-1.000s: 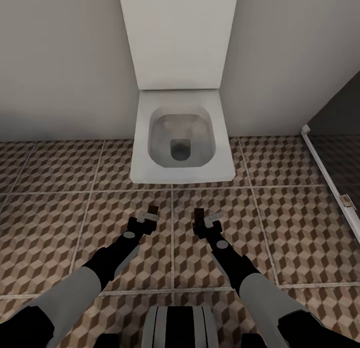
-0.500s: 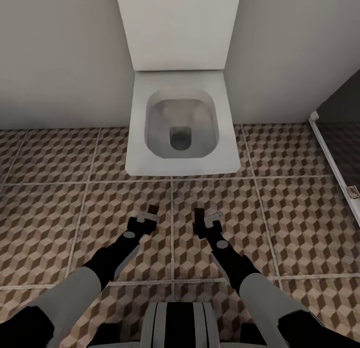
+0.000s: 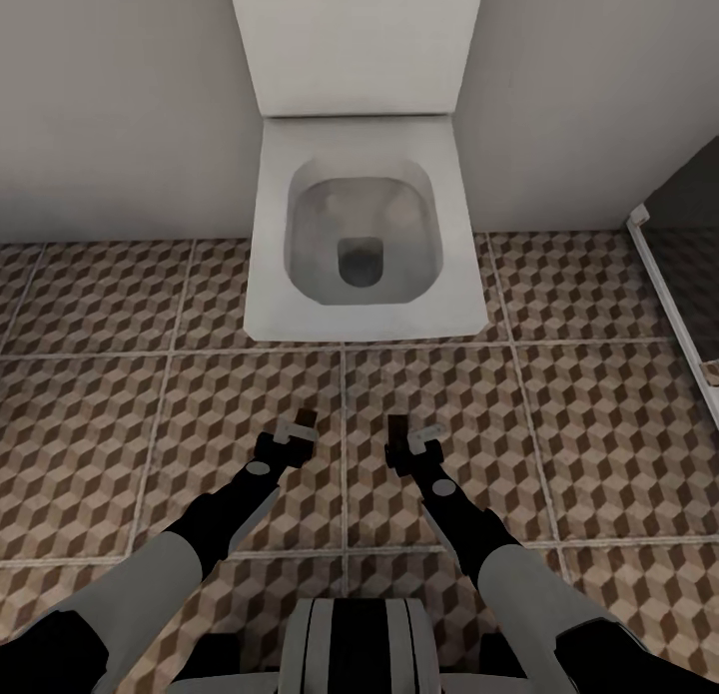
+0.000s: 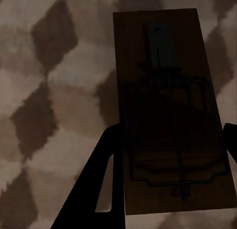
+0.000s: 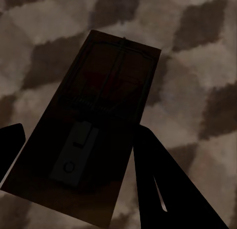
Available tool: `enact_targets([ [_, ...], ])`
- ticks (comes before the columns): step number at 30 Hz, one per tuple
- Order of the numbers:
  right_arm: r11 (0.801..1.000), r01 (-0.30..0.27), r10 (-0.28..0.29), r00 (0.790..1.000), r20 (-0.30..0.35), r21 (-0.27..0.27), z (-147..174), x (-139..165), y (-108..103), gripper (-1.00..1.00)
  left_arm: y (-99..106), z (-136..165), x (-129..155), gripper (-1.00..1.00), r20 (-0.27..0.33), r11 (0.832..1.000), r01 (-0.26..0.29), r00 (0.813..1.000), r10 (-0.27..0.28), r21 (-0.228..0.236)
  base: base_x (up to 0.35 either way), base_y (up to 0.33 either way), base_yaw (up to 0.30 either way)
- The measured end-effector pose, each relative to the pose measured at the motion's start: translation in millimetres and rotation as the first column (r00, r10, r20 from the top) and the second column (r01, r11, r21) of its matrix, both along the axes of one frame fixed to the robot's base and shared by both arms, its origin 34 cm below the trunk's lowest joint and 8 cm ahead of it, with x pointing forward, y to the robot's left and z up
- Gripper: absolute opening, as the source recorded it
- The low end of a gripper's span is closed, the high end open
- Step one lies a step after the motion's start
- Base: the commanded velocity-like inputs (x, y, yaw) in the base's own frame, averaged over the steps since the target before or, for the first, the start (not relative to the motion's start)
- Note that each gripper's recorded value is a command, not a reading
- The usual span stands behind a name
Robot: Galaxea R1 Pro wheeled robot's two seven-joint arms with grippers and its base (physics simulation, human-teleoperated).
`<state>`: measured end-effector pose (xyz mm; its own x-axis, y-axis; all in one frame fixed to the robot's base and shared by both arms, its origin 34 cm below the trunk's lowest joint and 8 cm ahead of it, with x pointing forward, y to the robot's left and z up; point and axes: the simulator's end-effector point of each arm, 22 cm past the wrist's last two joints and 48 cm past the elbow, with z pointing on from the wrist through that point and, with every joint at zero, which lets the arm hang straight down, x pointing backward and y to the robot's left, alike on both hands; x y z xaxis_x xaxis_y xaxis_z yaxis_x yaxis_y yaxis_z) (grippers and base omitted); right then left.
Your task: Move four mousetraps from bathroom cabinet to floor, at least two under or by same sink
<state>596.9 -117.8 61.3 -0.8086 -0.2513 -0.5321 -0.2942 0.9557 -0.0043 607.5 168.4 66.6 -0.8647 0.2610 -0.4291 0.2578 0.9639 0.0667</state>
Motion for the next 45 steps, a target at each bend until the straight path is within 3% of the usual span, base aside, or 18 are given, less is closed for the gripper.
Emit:
enact_targets([
  [3,1.000,0.000,0.000,1.000,0.007,0.002,0.8,1.4,0.3,-1.00,0.0,-0.1,-0.2,-1.00,0.000,1.000,0.000,1.000,0.000,0.000,0.000,0.000,0.000],
  [11,0.999,0.005,-0.009,0.995,0.102,0.040,11.7,14.4,5.5,-1.00,-0.6,0.2,0.3,-1.00,0.003,1.000,0.001,1.000,-0.001,-0.002,0.000,0.000,0.000],
  [19,0.999,0.006,-0.010,0.994,0.106,0.040,11.8,14.3,4.5,-1.00,-0.8,0.0,-0.1,-1.00,0.002,1.000,0.003,1.000,-0.003,-0.001,0.000,0.000,0.000],
  [24,0.999,0.006,-0.010,0.996,0.093,0.040,5.0,9.0,4.6,-1.00,-13.9,-6.8,-12.3,-1.00,-0.010,0.998,0.063,0.998,-0.063,-0.001,0.000,0.000,0.000],
  [32,0.999,0.006,-0.010,0.996,0.094,0.040,5.1,9.3,4.5,-1.00,-17.1,-6.7,-13.7,-1.00,-0.009,0.997,0.077,0.997,-0.077,-0.002,0.000,0.000,0.000],
  [39,0.999,0.006,-0.009,0.996,0.092,0.039,4.6,8.5,4.1,-1.00,-26.0,6.6,8.7,-1.00,0.104,0.997,0.059,0.993,-0.054,-0.047,0.000,0.000,0.000],
  [45,0.999,0.005,-0.008,0.997,0.082,0.037,2.0,3.9,3.4,-1.00,-23.1,4.3,6.4,-1.00,0.106,0.997,0.056,0.993,-0.051,-0.046,0.000,0.000,0.000],
])
